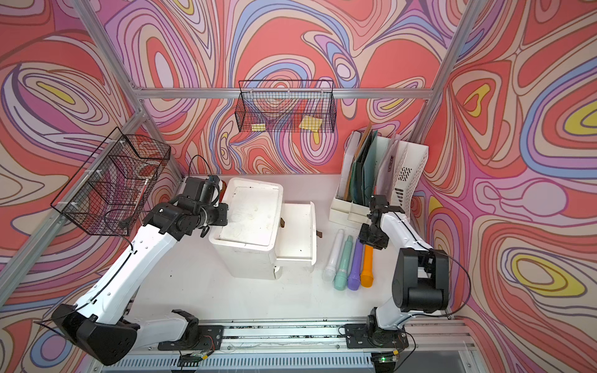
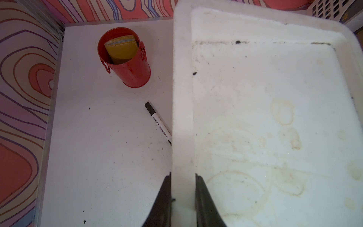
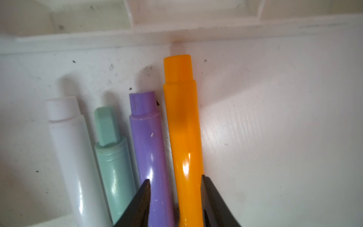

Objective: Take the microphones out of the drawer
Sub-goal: Place the microphone at the center of the board, then close the drawer in the storage box.

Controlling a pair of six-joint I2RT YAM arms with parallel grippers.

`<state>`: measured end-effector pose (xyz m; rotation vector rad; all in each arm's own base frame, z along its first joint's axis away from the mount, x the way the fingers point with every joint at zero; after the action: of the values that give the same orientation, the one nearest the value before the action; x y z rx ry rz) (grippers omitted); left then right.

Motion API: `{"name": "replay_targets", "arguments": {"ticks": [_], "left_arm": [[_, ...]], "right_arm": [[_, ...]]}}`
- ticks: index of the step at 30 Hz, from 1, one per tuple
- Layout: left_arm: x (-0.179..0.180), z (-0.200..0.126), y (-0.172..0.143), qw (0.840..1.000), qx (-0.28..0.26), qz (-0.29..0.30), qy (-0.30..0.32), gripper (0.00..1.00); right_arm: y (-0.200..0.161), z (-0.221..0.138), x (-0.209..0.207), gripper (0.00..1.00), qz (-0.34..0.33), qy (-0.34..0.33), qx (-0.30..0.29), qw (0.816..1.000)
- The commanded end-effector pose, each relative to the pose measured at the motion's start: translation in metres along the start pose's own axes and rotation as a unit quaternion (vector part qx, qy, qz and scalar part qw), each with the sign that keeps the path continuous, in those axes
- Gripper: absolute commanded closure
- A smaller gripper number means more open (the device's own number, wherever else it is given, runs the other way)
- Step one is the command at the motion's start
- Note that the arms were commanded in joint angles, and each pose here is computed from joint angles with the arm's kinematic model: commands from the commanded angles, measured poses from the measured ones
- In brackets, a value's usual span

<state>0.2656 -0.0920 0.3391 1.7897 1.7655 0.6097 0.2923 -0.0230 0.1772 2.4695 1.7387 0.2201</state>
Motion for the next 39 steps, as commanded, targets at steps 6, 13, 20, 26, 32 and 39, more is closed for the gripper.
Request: {"name": "replay_targets", "arguments": {"ticks": [6, 13, 20, 26, 32, 39], "left_arm": [[0.004, 0.0, -0.017, 0.998, 0.049, 0.029, 0.013, 1.0], [0.003, 0.003, -0.016, 0.998, 0.052, 0.032, 0.009, 1.0], [0.002, 0.004, -0.013, 0.998, 0.054, 0.032, 0.01, 1.0], [0.001, 0.004, -0.013, 0.998, 0.058, 0.03, 0.009, 1.0], [0.002, 0.004, -0.013, 0.998, 0.06, 0.025, 0.01, 1.0], [0.002, 0.003, -0.015, 0.998, 0.063, 0.023, 0.012, 1.0]], "right_arm": [[0.006, -0.059, 0.031, 0.64, 0.008, 0.212, -0.067, 0.975], [-0.002, -0.057, 0.051, 1.0, 0.037, 0.355, -0.072, 0.931], [-0.016, -0.046, 0.075, 1.0, 0.029, 0.418, -0.061, 0.906], [-0.022, -0.036, 0.095, 1.0, 0.022, 0.443, -0.049, 0.895], [-0.023, -0.03, 0.116, 1.0, 0.001, 0.453, -0.036, 0.891], [-0.023, -0.025, 0.132, 1.0, -0.013, 0.461, -0.026, 0.887]]}}
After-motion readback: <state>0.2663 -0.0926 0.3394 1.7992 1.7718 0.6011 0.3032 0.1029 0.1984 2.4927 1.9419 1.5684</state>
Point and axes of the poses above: each gripper's point midway between its finger pads, its own z axis out along the fingers, its own x axis along the line the jaws close on, y = z × x, the point moved 9 cm from there along -z, back along the fingers, and after that the axes turned 3 degrees about -z, right-handed, at the moved point
